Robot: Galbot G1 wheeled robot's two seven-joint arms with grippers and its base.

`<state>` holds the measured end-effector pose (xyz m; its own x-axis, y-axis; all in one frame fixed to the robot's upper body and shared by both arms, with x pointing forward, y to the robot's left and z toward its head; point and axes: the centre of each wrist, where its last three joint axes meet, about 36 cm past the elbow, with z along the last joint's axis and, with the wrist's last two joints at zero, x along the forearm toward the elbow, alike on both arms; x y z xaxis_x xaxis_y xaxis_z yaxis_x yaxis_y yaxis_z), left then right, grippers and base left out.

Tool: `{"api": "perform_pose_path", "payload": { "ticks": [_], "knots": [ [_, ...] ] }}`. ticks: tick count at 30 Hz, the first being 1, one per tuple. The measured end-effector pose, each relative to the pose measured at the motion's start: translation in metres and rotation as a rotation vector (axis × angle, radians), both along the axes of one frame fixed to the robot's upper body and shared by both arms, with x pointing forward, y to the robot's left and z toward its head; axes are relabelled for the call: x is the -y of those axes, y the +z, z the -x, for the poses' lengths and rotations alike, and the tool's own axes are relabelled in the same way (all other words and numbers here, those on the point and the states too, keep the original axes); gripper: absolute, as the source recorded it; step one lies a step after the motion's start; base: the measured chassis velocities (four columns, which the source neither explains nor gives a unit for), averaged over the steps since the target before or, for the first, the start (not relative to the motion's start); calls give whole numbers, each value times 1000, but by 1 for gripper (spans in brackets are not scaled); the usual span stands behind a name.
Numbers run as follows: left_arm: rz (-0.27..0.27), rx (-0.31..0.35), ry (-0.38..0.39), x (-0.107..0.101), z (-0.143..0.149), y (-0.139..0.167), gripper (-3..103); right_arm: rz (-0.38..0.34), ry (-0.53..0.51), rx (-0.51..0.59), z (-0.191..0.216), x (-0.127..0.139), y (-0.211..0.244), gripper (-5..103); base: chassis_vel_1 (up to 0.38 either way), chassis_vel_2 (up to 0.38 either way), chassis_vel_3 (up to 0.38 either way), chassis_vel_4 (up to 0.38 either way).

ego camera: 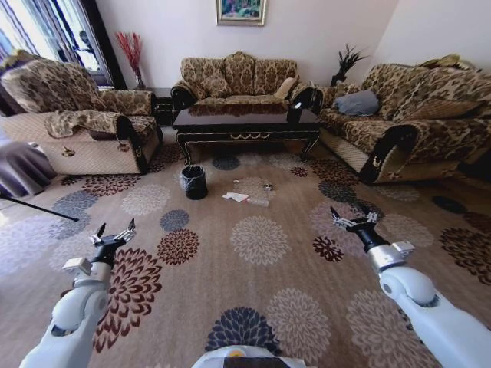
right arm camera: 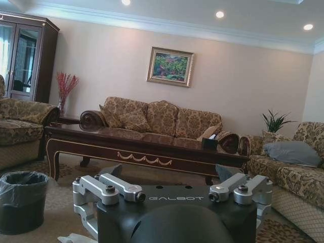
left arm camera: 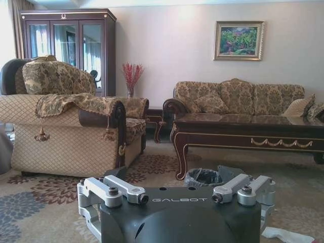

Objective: Move to the front of the table and pick up the trash from the floor, then place it into the trash bin.

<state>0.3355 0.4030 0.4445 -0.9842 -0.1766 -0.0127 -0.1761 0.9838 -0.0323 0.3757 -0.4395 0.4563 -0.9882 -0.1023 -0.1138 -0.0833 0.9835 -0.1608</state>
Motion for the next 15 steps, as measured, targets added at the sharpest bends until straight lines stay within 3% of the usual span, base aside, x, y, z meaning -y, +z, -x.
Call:
{"api": "perform_pose_path", "payload": {
  "ticks": [15],
  "knots": [
    [2,1,-1,0,0,0,100,9,-47,66,-3,-3,-3,100,0,0,0,0]
  ]
}}
